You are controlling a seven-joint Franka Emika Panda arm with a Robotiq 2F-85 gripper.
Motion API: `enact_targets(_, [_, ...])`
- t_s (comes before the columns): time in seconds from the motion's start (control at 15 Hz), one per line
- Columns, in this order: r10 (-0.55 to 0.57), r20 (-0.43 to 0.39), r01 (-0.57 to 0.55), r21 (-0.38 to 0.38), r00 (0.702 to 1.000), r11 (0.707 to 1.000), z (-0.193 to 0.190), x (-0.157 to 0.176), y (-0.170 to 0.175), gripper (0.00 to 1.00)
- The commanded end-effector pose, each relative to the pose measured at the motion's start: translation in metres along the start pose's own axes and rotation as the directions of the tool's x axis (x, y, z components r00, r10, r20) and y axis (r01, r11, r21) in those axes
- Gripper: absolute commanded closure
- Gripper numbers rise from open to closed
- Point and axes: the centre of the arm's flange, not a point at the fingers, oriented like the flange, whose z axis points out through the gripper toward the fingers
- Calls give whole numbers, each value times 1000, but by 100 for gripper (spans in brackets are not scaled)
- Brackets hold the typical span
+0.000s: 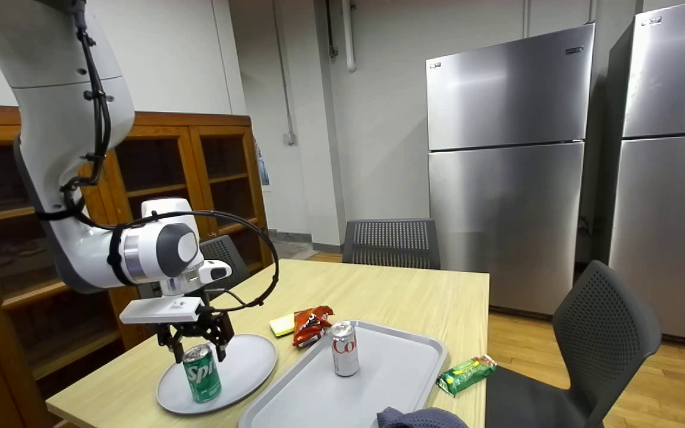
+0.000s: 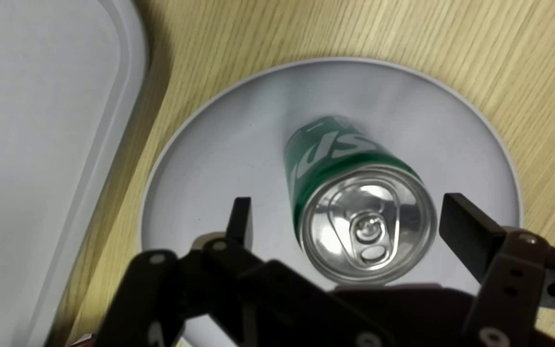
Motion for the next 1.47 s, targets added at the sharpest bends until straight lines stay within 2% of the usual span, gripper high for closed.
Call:
enact_targets(0.0, [10, -10, -10, -15, 1000, 1000, -2, -4, -5, 0])
enact_targets(0.33, [5, -13, -5, -13, 1000, 1000, -3, -5, -4, 2])
enact_targets(0.4, [4, -14, -5, -13, 1000, 1000, -3, -5, -5, 26])
enact_targets(0.53, [3, -18, -3, -13, 1000, 1000, -4, -5, -5, 32])
enact_targets(0.73, [5, -19, -5, -14, 1000, 1000, -4, -5, -5, 58])
enact_targets(0.8, [4, -19, -4, -10, 1000, 1000, -4, -5, -5, 62])
enact_targets(1.13, [-6, -41, 6, 8, 999, 1000, -17, -6, -7, 62])
enact_targets(1.4, [-12, -95, 13, 10, 995, 1000, -39, -2, -7, 62])
